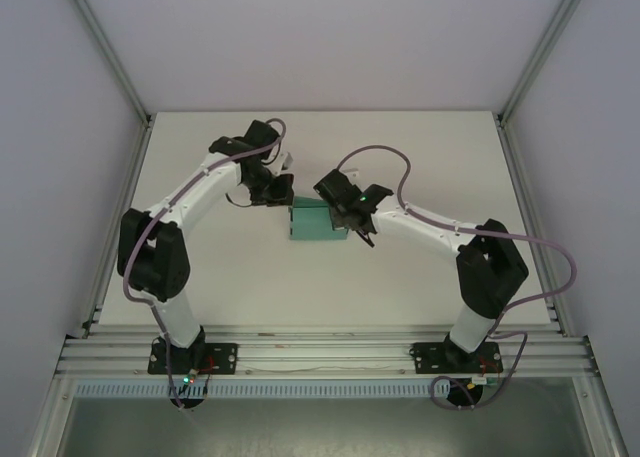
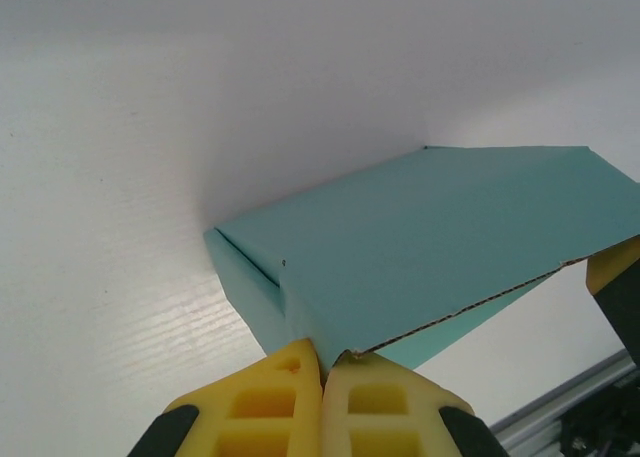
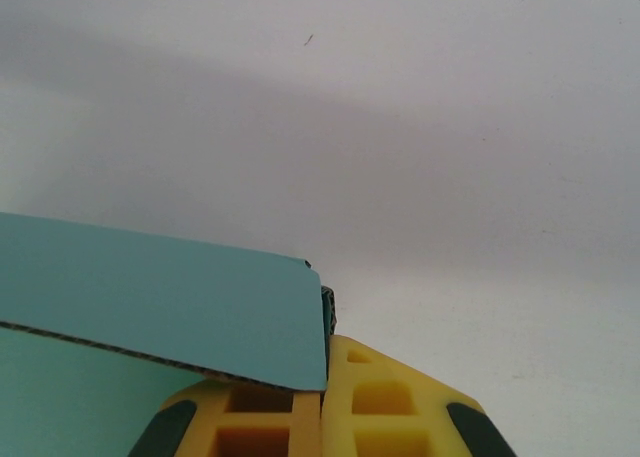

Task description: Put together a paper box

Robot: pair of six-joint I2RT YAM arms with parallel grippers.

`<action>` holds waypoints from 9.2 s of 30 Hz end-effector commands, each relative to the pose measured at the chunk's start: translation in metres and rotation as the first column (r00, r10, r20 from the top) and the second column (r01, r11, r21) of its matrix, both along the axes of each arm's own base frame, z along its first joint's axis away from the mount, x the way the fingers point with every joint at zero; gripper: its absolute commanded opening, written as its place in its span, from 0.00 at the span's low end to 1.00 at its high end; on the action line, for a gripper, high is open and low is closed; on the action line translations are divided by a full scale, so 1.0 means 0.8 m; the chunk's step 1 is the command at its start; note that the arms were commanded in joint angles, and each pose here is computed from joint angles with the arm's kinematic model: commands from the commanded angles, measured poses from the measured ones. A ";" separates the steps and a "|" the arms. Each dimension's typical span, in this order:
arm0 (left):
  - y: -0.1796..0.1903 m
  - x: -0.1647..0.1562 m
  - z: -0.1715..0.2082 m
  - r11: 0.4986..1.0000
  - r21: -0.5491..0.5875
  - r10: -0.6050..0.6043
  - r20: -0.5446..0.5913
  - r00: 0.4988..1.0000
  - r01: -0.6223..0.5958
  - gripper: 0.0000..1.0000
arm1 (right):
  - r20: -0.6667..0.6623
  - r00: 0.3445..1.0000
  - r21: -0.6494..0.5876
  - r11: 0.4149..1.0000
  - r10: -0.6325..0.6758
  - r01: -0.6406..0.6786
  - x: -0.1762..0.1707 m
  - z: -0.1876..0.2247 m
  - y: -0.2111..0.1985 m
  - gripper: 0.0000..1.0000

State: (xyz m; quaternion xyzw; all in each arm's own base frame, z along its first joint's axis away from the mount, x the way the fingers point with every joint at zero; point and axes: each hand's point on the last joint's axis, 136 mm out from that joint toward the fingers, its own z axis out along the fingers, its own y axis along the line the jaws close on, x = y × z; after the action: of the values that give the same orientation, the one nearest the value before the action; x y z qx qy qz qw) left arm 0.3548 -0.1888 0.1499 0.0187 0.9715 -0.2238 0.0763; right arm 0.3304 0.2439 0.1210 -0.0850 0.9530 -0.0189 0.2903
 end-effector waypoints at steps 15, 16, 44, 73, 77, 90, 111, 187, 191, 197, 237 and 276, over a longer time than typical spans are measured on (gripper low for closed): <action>-0.020 -0.008 0.029 0.955 -0.291 0.005 -0.181 0.983 -0.058 0.00 | -0.269 0.963 -0.198 0.977 0.026 -0.082 -0.069 -0.096 -0.040 0.00; -0.021 -0.010 0.030 0.954 -0.296 -0.001 -0.184 0.983 -0.054 0.00 | -0.273 0.962 -0.199 0.976 0.027 -0.084 -0.069 -0.097 -0.040 0.00; 0.023 -0.057 -0.109 0.981 0.182 0.062 0.032 0.998 -0.067 0.00 | -0.136 0.987 -0.061 0.994 0.086 -0.095 -0.067 -0.090 -0.030 0.02; -0.004 -0.043 -0.093 0.993 0.114 0.023 0.034 0.999 -0.027 0.00 | 0.150 0.988 0.382 0.923 -0.030 -0.030 0.037 0.096 -0.024 0.53; -0.004 -0.043 -0.095 0.993 0.118 0.019 0.025 1.000 -0.022 0.00 | 0.106 0.992 0.425 0.905 -0.062 0.011 0.061 0.080 -0.024 0.50; -0.003 -0.037 -0.087 0.990 0.139 0.002 0.040 0.999 -0.008 0.00 | -0.163 0.984 0.472 0.870 -0.072 0.142 0.038 -0.055 -0.030 0.28; -0.012 -0.038 -0.051 0.997 0.081 -0.011 0.073 0.997 0.005 0.19 | -0.005 0.997 0.061 0.995 0.073 -0.073 0.002 -0.116 -0.058 0.30; -0.003 0.057 -0.043 0.971 -0.222 0.149 0.271 0.951 -0.089 0.96 | 0.051 0.998 0.387 0.922 -0.034 0.012 0.073 0.031 -0.023 0.54; -0.002 0.070 -0.028 0.970 -0.229 0.152 0.302 0.941 -0.083 1.00 | 0.113 0.991 0.378 0.919 0.074 -0.112 0.077 0.057 -0.013 0.62; -0.007 0.068 -0.036 0.968 -0.243 0.133 0.269 0.954 -0.067 0.99 | 0.092 0.983 0.334 0.925 0.162 -0.184 0.073 0.059 -0.011 0.64; -0.010 0.033 -0.112 0.969 -0.246 0.073 0.152 0.986 -0.034 0.00 | 0.164 0.736 0.142 0.722 0.657 -0.677 0.027 0.068 0.004 1.00; 0.066 0.049 -0.064 0.946 -0.220 0.290 0.259 0.921 -0.236 1.00 | -0.039 0.929 -0.734 0.620 0.369 -0.277 0.093 -0.053 -0.053 0.58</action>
State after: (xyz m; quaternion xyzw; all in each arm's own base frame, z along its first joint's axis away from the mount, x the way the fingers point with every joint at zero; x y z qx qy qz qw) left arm 0.4009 -0.1424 0.1008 -0.0761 0.9138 -0.3122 0.2485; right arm 0.4029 0.1953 0.0764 -0.3904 0.8237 -0.3183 0.2605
